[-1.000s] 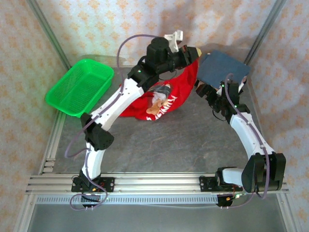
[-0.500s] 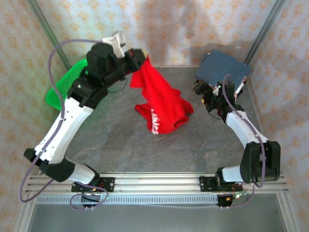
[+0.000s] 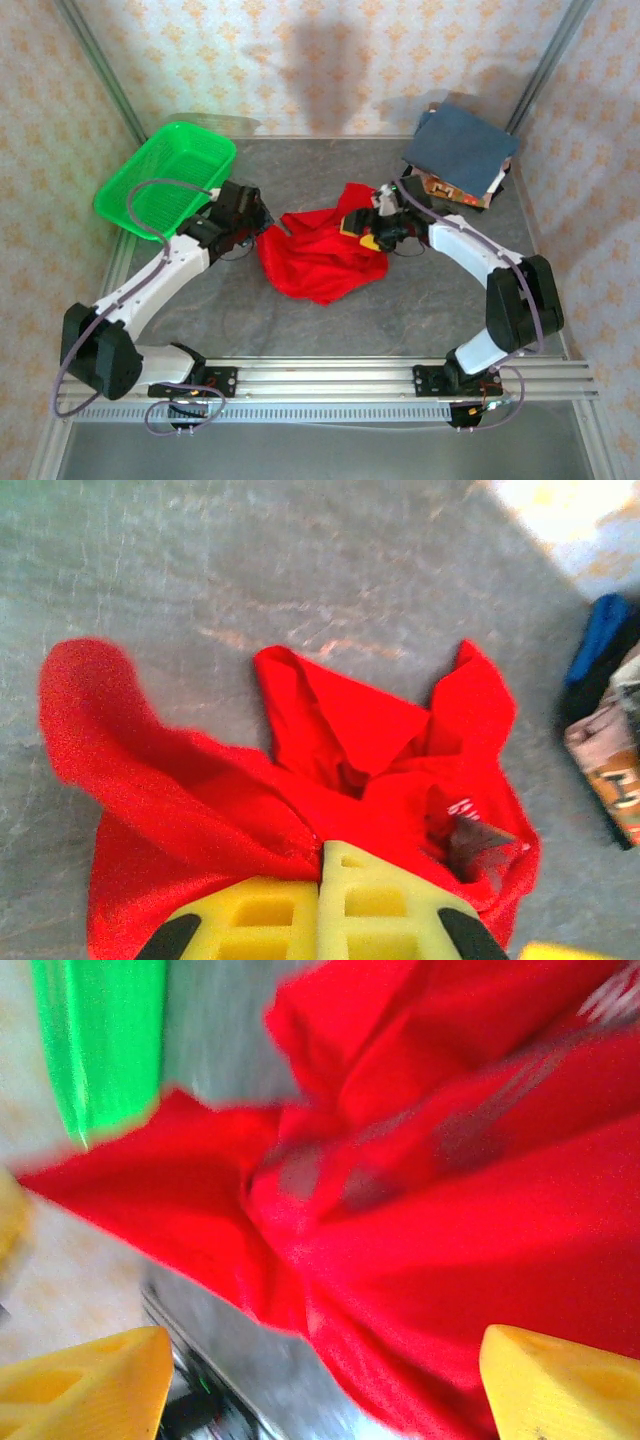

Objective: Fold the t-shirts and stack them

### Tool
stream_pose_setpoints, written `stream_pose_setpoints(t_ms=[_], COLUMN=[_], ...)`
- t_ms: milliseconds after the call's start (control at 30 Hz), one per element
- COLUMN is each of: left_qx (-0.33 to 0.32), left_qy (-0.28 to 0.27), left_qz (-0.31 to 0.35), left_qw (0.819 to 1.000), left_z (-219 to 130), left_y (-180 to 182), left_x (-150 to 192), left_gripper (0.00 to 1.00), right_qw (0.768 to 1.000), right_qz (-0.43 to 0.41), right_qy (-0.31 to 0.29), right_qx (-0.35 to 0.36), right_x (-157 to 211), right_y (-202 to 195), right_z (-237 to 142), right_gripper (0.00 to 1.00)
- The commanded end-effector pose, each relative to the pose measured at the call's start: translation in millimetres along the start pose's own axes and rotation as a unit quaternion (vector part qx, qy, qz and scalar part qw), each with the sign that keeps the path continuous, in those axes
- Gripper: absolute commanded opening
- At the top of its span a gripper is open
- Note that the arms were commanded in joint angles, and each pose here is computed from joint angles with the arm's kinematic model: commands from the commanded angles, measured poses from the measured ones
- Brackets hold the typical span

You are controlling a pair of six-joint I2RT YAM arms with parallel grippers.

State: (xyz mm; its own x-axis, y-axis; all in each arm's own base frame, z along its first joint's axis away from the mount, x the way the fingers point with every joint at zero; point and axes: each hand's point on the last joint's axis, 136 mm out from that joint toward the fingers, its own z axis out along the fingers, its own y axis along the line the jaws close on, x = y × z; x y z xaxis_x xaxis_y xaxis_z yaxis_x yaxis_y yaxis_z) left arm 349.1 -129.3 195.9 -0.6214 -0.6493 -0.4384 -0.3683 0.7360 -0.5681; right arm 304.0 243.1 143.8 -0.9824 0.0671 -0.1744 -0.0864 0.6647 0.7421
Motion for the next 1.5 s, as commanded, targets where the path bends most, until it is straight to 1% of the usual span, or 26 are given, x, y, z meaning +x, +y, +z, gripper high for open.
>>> stream_pose_setpoints(t_ms=[0,133,200,333,400,533,667,700,967,1133,1300,1467], left_qx=[0.001,0.000,0.002,0.000,-0.005,-0.021,-0.038,-0.042,-0.059,-0.067,-0.076,-0.083], left_qy=[-0.041,-0.039,-0.037,-0.031,-0.029,-0.023,-0.023,-0.022,-0.004,0.002,0.006,0.008], left_qz=[-0.022,-0.032,-0.030,-0.027,-0.036,-0.050,-0.065,-0.069,-0.087,-0.091,-0.097,-0.099], left_qw=[0.999,0.999,0.999,0.999,0.999,0.998,0.997,0.996,0.994,0.994,0.992,0.992], left_z=[-10,-6,-3,6,11,18,22,23,37,42,46,49], left_y=[7,15,13,12,14,19,25,27,37,43,52,59], left_x=[-18,-21,-24,-29,-33,-40,-50,-52,-53,-53,-54,-54], left_gripper=[0.00,0.00,0.00,0.00,0.00,0.00,0.00,0.00,0.00,0.00,0.00,0.00], right_qw=[0.990,0.967,0.955,0.929,0.915,0.901,0.889,0.887,0.882,0.884,0.876,0.873], right_qz=[-0.091,-0.174,-0.209,-0.283,-0.309,-0.346,-0.366,-0.369,-0.378,-0.378,-0.387,-0.390], right_qy=[0.093,0.151,0.177,0.200,0.213,0.208,0.201,0.199,0.180,0.166,0.181,0.183], right_qx=[0.062,0.108,0.116,0.128,0.148,0.157,0.190,0.194,0.217,0.220,0.223,0.228], right_x=[53,88,102,122,125,129,126,126,122,118,126,130], right_y=[-12,-13,-10,-5,-7,-2,-9,-9,-8,-6,-8,-8], right_z=[-3,7,16,33,38,49,61,63,84,91,97,102], right_gripper=[0.80,0.79,0.75,0.73,0.68,0.66,0.61,0.58,0.56,0.53,0.51,0.50])
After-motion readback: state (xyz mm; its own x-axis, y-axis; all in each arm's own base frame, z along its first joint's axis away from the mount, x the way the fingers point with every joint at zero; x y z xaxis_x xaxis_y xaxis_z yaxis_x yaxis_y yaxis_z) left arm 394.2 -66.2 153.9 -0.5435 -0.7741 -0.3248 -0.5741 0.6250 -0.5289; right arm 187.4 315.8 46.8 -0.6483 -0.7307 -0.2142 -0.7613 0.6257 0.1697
